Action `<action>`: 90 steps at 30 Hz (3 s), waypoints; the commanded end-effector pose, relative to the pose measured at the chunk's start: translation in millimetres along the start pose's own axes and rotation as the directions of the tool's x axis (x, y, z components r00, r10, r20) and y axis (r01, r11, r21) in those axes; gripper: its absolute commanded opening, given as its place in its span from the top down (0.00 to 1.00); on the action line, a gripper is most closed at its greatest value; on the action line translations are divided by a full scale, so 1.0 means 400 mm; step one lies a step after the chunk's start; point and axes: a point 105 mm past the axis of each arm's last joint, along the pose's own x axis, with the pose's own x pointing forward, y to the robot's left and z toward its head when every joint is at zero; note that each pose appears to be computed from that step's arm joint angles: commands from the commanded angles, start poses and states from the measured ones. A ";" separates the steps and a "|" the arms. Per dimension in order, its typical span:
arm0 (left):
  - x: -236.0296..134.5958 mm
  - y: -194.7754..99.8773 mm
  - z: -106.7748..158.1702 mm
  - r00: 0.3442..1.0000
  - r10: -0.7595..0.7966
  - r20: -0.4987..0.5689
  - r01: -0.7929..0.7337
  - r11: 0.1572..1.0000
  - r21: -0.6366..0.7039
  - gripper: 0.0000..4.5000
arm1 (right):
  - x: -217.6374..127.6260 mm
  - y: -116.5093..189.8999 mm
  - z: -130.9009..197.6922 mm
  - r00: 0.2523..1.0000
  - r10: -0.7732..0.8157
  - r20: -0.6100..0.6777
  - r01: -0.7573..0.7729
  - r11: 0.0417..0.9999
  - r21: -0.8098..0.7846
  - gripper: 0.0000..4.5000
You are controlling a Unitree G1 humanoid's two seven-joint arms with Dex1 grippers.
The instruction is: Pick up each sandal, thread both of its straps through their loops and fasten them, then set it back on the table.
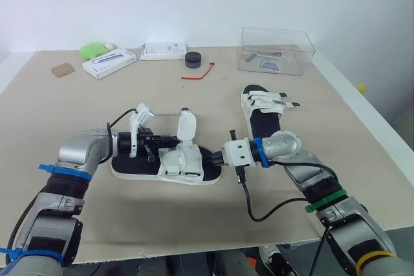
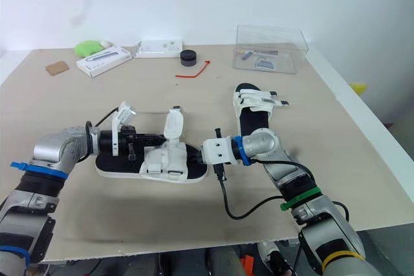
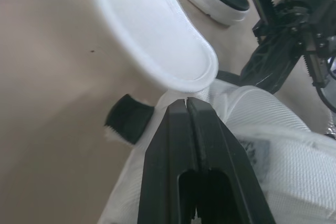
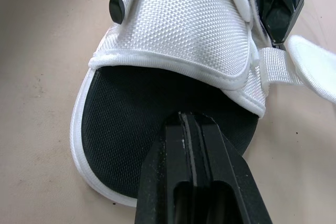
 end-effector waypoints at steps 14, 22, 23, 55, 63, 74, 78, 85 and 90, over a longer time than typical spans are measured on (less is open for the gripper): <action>-0.028 0.040 0.129 0.974 0.082 0.210 -0.051 0.988 -0.146 0.09 | 0.004 0.045 -0.073 0.989 0.083 -0.121 -0.074 0.995 0.072 1.00; 0.038 0.037 0.120 0.990 0.005 0.139 0.020 0.984 -0.176 0.01 | 0.004 0.041 -0.074 0.990 0.071 -0.126 -0.062 0.996 0.069 1.00; 0.046 0.031 0.124 0.991 -0.019 0.135 0.043 0.984 -0.175 0.01 | 0.003 0.042 -0.074 0.990 0.069 -0.127 -0.060 0.996 0.069 1.00; 0.159 0.047 0.259 0.937 -0.020 0.349 0.089 0.979 -0.185 0.55 | -0.019 0.047 -0.084 0.986 0.027 -0.163 -0.015 0.997 0.074 1.00; 0.150 0.051 0.278 0.937 -0.005 0.348 0.022 0.999 -0.046 0.99 | -0.019 0.047 -0.083 0.986 0.032 -0.162 -0.020 0.997 0.073 1.00; 0.068 -0.118 0.258 0.960 -0.173 0.220 -0.061 0.637 0.768 0.99 | -0.024 0.058 -0.087 0.985 0.044 -0.165 -0.032 0.996 0.079 1.00; 0.028 -0.168 0.161 0.983 -0.173 0.067 -0.003 0.349 0.937 0.99 | -0.017 0.058 -0.088 0.986 0.054 -0.160 -0.042 0.996 0.077 1.00; -0.010 -0.236 0.056 0.966 -0.220 -0.134 0.111 -0.116 0.987 0.99 | -0.004 0.053 -0.085 0.986 0.077 -0.150 -0.068 0.996 0.063 1.00; -0.003 -0.248 -0.005 0.937 -0.223 -0.267 0.212 -0.244 0.946 0.99 | 0.001 0.043 -0.082 0.985 0.087 -0.147 -0.081 0.996 0.048 1.00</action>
